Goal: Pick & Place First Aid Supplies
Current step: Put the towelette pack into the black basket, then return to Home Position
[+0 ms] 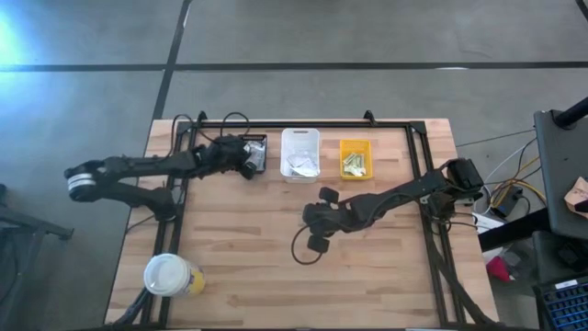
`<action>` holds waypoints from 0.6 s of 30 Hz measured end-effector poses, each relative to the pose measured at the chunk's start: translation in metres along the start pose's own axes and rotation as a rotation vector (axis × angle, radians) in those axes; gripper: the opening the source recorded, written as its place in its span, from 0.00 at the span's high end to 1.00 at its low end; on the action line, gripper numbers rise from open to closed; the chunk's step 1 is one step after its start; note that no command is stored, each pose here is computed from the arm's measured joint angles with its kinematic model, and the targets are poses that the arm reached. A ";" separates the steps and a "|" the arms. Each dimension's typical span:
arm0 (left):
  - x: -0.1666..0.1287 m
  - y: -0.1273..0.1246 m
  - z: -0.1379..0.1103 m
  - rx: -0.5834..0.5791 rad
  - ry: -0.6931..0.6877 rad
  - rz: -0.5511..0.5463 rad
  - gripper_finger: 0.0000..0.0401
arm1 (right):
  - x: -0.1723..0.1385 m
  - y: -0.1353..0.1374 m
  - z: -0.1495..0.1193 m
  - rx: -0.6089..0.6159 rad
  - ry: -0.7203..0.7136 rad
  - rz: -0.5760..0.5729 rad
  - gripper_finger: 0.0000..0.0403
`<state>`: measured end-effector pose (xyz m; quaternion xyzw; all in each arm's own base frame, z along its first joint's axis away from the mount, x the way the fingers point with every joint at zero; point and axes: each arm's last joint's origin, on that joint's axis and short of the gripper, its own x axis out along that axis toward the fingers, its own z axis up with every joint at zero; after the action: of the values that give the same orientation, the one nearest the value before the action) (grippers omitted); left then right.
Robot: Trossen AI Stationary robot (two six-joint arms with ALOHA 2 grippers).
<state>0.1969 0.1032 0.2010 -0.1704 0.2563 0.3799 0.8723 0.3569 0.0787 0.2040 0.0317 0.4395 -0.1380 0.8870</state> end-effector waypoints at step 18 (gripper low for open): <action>-0.007 -0.003 0.025 0.147 -0.059 0.056 0.72 | -0.004 -0.003 -0.006 -0.030 0.059 -0.019 0.84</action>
<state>0.2032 0.1092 0.2262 -0.0876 0.2623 0.3890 0.8787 0.3498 0.0777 0.2035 0.0183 0.4676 -0.1391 0.8727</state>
